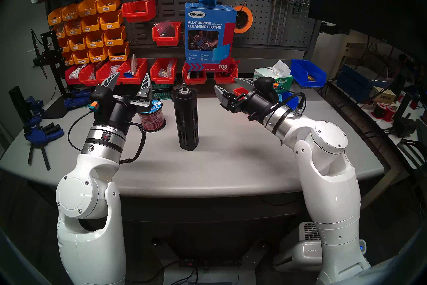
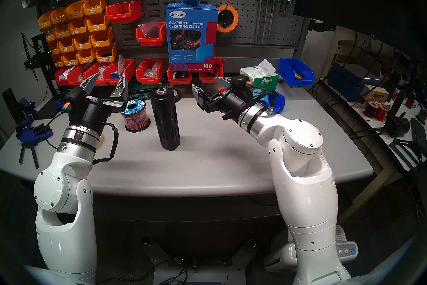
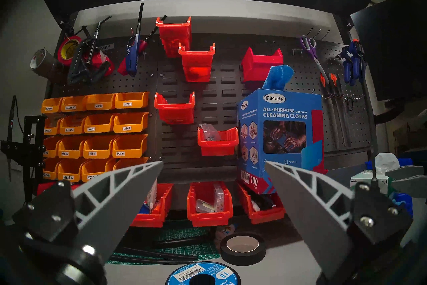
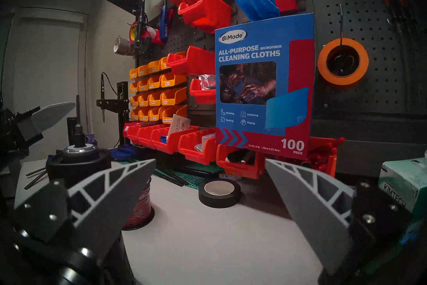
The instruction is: Pick a screwdriver bit and insert it into the screwdriver
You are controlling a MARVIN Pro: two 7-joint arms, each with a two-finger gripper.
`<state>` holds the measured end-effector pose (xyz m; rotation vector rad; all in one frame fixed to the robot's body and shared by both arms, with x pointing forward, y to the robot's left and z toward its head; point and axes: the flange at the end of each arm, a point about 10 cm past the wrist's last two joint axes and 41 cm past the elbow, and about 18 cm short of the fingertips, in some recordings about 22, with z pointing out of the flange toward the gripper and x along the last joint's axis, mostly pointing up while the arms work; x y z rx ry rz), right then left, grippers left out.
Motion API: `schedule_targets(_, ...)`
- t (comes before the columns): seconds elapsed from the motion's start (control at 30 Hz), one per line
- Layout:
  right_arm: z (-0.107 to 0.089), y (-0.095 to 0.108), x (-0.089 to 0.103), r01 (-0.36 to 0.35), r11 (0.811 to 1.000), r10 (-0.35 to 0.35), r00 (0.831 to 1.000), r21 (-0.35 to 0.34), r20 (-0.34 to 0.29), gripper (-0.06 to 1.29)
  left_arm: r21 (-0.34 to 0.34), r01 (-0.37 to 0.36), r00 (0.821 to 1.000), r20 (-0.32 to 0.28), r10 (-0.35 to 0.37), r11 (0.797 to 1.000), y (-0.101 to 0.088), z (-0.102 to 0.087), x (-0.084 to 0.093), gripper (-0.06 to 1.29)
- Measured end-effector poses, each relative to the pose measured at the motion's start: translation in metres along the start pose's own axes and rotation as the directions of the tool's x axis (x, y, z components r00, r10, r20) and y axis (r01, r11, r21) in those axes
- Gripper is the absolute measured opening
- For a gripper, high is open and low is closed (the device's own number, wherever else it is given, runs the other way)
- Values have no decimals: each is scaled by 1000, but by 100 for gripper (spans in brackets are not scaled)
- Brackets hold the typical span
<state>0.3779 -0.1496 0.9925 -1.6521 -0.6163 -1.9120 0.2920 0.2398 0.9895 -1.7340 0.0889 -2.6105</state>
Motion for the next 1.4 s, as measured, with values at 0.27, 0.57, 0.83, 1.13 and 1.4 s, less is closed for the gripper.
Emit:
schedule_targets(0.27, -4, 2, -8, -17, 1000, 17, 1000, -26, -2, 122, 5, -15, 1000, 18, 15, 1000, 1, 0, -7, 119)
schedule_targets(0.57, -5, 2, -8, -38, 999, 37, 999, -31, -15, 122, 2, -25, 999, 23, 25, 1000, 1, 0, -8, 119)
schedule_targets(0.83, -5, 2, -8, -43, 999, 42, 999, -30, -19, 122, -2, -22, 1000, 22, 22, 1000, 2, 1, -8, 119)
schedule_targets(1.13, -5, 2, -8, -45, 999, 44, 999, -27, -21, 122, -4, -19, 1000, 21, 20, 1000, 1, 1, -8, 119)
schedule_targets(1.4, -5, 2, -8, -46, 999, 45, 999, -27, -21, 122, -5, -19, 1000, 21, 19, 1000, 1, 1, -8, 119)
